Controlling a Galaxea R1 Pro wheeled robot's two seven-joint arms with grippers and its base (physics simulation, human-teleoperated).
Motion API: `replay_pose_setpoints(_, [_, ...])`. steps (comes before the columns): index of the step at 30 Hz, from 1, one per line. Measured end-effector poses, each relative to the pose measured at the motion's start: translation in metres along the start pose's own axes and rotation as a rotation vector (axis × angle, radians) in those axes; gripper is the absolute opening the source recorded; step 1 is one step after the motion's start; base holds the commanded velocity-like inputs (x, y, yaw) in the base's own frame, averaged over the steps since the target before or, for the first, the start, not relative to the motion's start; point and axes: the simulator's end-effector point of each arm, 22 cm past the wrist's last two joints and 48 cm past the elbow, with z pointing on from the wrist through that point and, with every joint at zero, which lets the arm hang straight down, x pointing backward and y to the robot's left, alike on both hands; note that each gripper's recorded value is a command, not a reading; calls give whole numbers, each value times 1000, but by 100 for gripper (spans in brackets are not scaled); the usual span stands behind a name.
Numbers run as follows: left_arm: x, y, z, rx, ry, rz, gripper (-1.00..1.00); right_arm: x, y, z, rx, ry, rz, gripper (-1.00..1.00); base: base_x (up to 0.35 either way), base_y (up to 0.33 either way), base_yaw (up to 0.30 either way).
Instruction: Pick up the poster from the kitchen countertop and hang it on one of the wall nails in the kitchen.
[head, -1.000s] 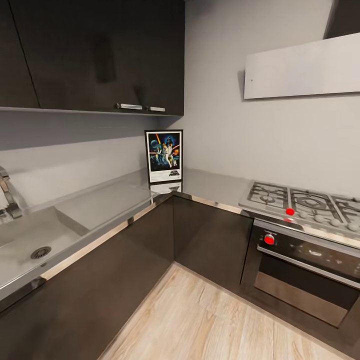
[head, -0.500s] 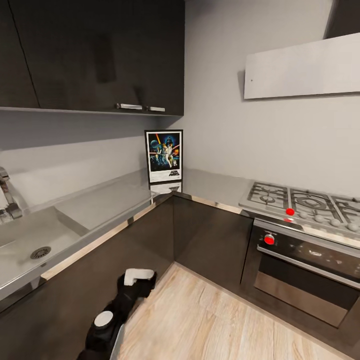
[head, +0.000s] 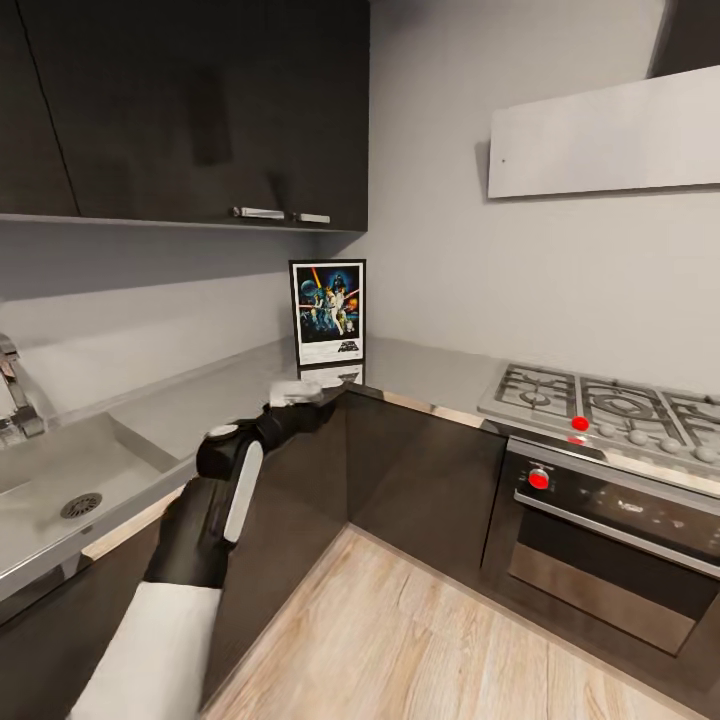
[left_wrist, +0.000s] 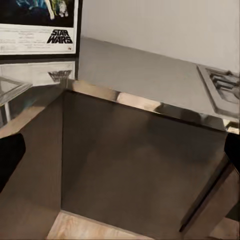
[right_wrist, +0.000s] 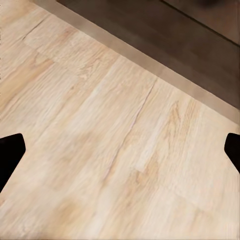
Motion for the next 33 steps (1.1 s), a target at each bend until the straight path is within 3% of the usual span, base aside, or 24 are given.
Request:
replay_pose_setpoints(1, [-6,5,5,0,18,-18,100,-1,-4,0,-2,-9,-4,100,0,0,0])
replay_pose_setpoints(2, [-11,31,13,1,54,-29,100,-7,-14,0,-18,-36,-17,100,0,0,0])
replay_pose_setpoints(5, [-8,71,10,64,100,-35,100,-23,-10,-2,-74,-113,-14,100,0,0,0])
replay_pose_setpoints(8, [-14,96,1,124,79,-32,100,-60,-8,-7,-96,-259,3,100,0,0,0])
replay_pose_setpoints(9, [-18,104,-2,140,57,-20,100,-74,-6,-13,-104,-323,4,100,0,0,0])
replay_pose_setpoints(10, [-18,112,-3,152,43,-14,100,-83,0,-33,-123,-398,-1,100,0,0,0])
replay_pose_setpoints(13, [-15,116,-3,158,43,-16,100,-88,6,-55,-141,-450,-3,100,0,0,0])
replay_pose_setpoints(16, [-12,119,-3,162,42,-17,100,-74,11,-67,-152,-434,-3,100,0,0,0])
replay_pose_setpoints(19, [-11,121,-3,165,42,-19,100,-33,11,-73,-150,-341,2,100,0,0,0])
replay_pose_setpoints(21, [-10,121,-3,167,43,-20,100,-24,12,-75,-151,-318,4,100,0,0,0])
replay_pose_setpoints(33, [1,123,-1,167,68,-35,100,-14,21,-77,-159,-297,15,100,264,0,0])
